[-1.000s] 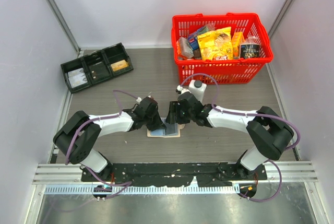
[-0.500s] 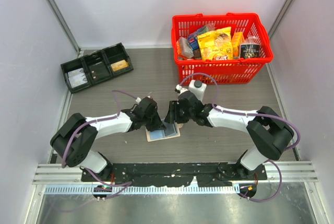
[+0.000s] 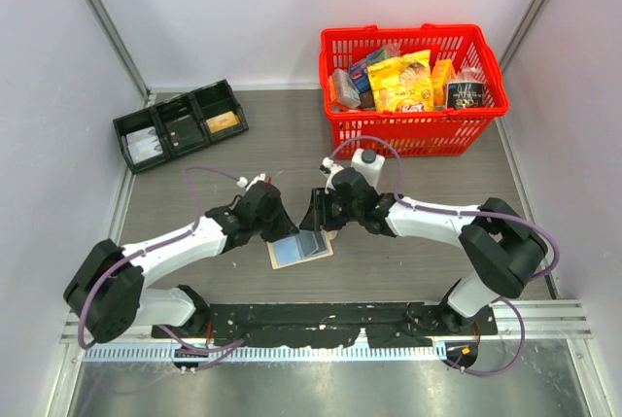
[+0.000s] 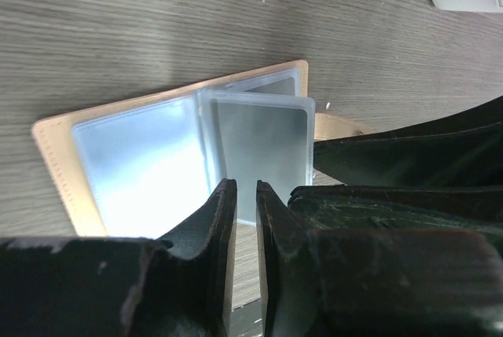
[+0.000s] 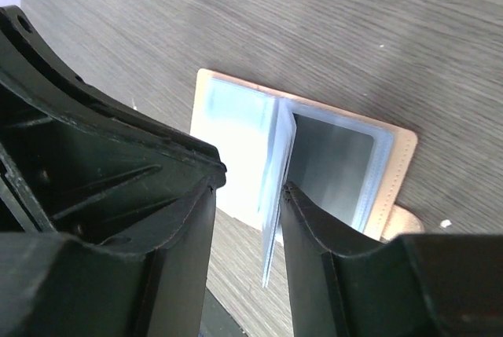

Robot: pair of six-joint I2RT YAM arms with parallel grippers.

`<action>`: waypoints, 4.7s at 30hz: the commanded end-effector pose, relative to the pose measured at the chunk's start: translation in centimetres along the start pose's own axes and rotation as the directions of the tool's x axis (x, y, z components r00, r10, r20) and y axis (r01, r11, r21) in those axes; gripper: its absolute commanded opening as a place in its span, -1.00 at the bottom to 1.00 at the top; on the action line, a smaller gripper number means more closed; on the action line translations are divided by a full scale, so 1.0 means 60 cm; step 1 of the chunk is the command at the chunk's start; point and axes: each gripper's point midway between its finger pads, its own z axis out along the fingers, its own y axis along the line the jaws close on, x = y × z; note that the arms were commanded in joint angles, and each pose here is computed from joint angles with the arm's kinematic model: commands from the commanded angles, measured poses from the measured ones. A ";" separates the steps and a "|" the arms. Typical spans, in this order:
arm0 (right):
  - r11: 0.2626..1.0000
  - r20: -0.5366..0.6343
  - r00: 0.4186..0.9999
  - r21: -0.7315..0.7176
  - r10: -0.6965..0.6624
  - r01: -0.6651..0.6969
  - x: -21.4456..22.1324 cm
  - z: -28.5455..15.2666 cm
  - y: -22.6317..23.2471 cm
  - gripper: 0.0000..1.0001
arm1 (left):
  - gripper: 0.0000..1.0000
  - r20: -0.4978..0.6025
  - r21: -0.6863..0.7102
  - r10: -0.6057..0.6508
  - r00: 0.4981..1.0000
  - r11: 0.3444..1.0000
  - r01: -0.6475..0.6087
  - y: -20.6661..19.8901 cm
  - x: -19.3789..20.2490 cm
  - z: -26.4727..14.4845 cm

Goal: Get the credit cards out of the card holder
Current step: Remove the credit card from the card holder.

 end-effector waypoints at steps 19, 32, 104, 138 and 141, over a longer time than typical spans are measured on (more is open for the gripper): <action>0.975 -0.041 0.993 -0.198 -0.107 0.097 0.007 0.023 0.093 -0.45 | -0.35 0.120 -0.023 -0.072 0.990 0.997 0.076 0.037 -0.017 -0.032; 0.994 -0.055 0.996 -0.082 -0.076 0.072 0.016 0.042 0.054 -0.35 | -0.34 0.157 -0.028 -0.102 0.982 0.994 0.107 0.051 -0.022 -0.043; 0.990 -0.035 0.991 -0.066 0.125 -0.128 0.038 0.025 -0.054 -0.40 | -1.00 -0.116 -0.156 -0.002 0.993 0.988 -0.016 0.081 0.048 0.038; 0.971 0.006 0.987 -0.177 0.163 -0.159 0.026 0.007 -0.047 -0.98 | -1.00 -0.079 -0.041 0.027 0.997 0.999 -0.030 0.002 0.009 0.032; 0.971 0.006 0.987 -0.177 0.163 -0.159 0.026 0.007 -0.047 -0.98 | -1.00 -0.106 -0.078 0.016 0.994 0.997 -0.025 0.025 0.025 0.046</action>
